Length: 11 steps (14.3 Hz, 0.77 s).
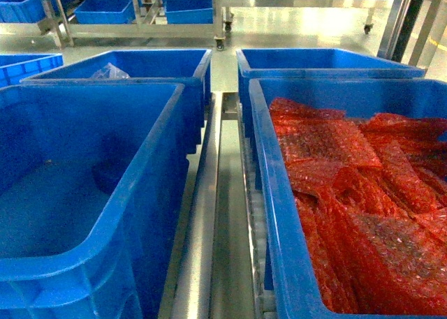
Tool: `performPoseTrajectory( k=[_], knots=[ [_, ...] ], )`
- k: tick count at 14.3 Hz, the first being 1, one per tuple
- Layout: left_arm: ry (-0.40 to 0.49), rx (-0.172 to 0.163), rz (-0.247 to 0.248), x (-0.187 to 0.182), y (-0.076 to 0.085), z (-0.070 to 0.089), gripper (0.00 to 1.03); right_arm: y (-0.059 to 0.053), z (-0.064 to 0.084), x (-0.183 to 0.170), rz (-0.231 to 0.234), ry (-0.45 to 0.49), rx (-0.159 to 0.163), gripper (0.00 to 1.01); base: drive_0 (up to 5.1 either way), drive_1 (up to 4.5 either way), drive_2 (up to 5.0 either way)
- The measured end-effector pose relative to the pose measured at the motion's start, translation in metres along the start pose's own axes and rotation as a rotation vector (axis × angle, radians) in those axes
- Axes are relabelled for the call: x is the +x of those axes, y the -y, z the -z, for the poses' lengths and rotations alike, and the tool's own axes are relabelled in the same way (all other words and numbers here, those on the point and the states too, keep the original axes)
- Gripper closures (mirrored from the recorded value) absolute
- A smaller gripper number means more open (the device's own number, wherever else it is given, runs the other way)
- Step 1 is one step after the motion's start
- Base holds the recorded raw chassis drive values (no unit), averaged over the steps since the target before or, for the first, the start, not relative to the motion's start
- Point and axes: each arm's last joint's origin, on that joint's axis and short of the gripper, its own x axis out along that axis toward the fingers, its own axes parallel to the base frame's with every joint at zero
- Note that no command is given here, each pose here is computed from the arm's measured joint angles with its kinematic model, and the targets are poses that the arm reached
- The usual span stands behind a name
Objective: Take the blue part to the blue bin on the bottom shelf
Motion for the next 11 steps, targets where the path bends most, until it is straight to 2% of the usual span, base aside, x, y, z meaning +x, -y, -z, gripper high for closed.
performPoseTrajectory(
  k=[7,8,9,11],
  knots=[
    [0.004,0.0,0.0,-0.009,0.0,0.0,1.01,0.0,0.0,0.0,0.0,0.0,0.0,0.03,0.0,0.0,0.0],
    [-0.051,0.0,0.003,-0.017,0.0,0.007,1.01,0.0,0.0,0.0,0.001,-0.001,0.0,0.03,0.0,0.0,0.0],
    [0.011,0.0,0.0,-0.02,0.0,0.001,1.01,0.0,0.0,0.0,0.0,0.0,0.0,0.03,0.0,0.0,0.0],
    [-0.011,0.0,-0.002,-0.02,0.0,0.004,1.01,0.0,0.0,0.0,0.0,-0.001,0.0,0.03,0.0,0.0,0.0]
  ],
)
